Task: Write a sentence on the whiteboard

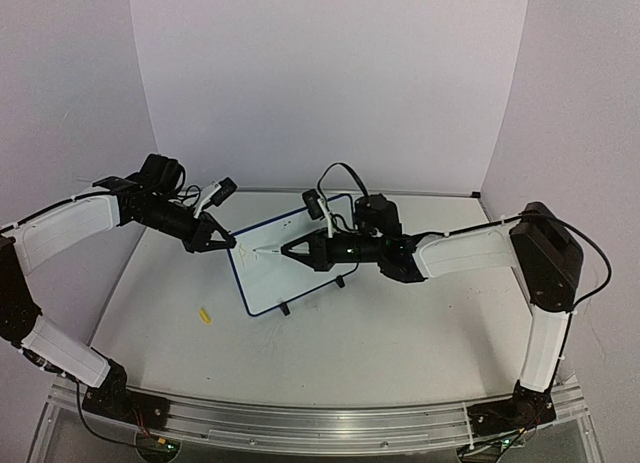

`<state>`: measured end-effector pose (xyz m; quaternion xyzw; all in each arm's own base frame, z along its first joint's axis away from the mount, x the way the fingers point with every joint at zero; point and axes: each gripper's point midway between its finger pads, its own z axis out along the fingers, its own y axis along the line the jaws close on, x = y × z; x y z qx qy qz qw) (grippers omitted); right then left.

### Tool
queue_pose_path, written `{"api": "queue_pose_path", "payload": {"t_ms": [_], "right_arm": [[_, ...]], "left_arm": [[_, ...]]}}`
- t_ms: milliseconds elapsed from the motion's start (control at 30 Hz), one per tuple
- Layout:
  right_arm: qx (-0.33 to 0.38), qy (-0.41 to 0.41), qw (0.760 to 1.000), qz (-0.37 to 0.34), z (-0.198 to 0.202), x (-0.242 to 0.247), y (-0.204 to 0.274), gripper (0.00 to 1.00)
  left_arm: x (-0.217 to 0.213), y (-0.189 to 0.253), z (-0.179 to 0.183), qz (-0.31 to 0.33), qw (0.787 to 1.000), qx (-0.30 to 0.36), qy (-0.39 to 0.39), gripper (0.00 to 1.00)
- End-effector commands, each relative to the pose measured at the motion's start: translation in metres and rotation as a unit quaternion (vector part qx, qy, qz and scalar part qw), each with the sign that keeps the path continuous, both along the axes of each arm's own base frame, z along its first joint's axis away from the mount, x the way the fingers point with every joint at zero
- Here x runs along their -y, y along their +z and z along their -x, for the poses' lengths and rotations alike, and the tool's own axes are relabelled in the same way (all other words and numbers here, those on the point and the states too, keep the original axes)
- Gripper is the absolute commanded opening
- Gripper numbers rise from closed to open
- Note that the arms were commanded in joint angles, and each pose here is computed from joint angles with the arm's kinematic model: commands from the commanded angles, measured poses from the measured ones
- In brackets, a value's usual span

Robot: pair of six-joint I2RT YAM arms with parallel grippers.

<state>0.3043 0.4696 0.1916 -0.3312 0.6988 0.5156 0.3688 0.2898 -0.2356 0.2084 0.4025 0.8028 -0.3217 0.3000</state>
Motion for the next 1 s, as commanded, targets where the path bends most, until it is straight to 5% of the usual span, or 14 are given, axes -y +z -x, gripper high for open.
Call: {"api": "queue_pose_path", "payload": {"t_ms": [0,967], "right_arm": [[0.024,-0.009,0.999,-0.023,-0.012,-0.006,0.02,0.0],[0.015,-0.029,0.999,0.005,-0.013,0.005,0.002,0.0]], "left_arm": [[0.005,0.011,0.001,0.008,1.0,0.0,-0.011,0.0],[0.005,0.011,0.0,0.008,1.0,0.001,-0.011,0.0]]}}
